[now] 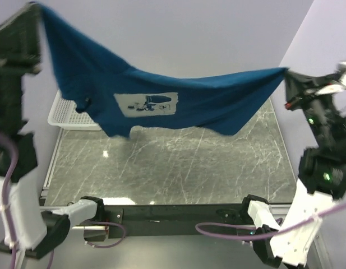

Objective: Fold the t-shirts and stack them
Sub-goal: Flatten the tshirt out

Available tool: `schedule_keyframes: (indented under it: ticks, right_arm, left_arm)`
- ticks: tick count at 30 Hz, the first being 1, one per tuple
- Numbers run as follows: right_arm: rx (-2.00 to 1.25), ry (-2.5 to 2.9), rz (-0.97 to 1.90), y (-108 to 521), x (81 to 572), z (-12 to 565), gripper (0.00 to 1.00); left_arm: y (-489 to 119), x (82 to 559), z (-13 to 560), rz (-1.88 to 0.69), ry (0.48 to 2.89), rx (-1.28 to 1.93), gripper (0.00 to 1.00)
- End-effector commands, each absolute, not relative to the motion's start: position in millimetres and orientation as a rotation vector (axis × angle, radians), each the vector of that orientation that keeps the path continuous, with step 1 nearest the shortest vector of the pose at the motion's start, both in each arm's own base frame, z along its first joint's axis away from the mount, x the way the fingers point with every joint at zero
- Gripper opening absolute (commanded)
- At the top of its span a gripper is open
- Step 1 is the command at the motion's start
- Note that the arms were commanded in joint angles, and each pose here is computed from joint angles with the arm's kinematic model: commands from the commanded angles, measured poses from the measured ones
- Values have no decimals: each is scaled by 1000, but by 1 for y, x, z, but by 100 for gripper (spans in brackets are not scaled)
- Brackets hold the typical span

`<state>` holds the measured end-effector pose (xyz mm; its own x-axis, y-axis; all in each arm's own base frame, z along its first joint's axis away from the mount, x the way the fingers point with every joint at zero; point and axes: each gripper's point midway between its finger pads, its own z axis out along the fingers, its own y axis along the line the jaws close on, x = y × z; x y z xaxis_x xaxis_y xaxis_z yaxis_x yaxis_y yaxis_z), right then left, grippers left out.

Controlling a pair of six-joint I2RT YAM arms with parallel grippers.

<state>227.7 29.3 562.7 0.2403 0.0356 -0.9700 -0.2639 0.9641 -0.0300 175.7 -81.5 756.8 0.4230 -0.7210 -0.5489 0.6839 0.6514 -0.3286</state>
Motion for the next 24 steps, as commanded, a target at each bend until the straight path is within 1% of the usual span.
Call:
schedule_keyframes:
  ticks: [1,2,3,4,5,7,8,9,11,15,18,19,21,22,23,24]
  right_arm:
    - [-243,1029,123,46,162,651,0]
    - [-234,1031,120,45,162,655,0]
    - [-245,992,107,50,148,669,0]
    - [-238,993,100,48,149,672,0]
    - [-236,994,100,48,147,673,0]
    - [-237,1006,102,48,150,669,0]
    - [-244,1019,101,48,152,665,0]
    - [-240,1045,101,45,159,656,0]
    - [-258,1052,81,46,157,650,0]
    - [-267,1001,12,47,136,663,0]
    - [-203,1012,-28,33,140,673,0]
    - [-185,1055,-22,26,157,667,0]
    - [-165,1173,14,15,194,633,0]
    - [-175,1185,23,13,205,624,0]
    - [-158,1294,66,4,239,577,0]
    - [-183,1327,95,5,251,556,0]
  left_arm:
    - [-60,106,791,-836,510,-37,0]
    - [-59,101,791,-827,503,-33,0]
    - [-58,98,792,-823,500,-30,0]
    - [-58,100,790,-819,512,-32,0]
    - [-60,113,783,-810,543,-38,0]
    - [-61,123,772,-806,577,-48,0]
    - [-64,141,758,-802,626,-62,0]
    - [-65,141,754,-803,634,-61,0]
    - [-69,149,745,-806,667,-53,0]
    - [-69,132,751,-819,642,-30,0]
    - [-71,129,754,-838,639,-25,0]
    - [-71,136,751,-836,653,-33,0]
    - [-78,170,730,-835,734,-54,0]
    - [-80,188,718,-831,775,-66,0]
    - [-87,224,687,-824,871,-89,0]
    - [-93,251,665,-827,937,-102,0]
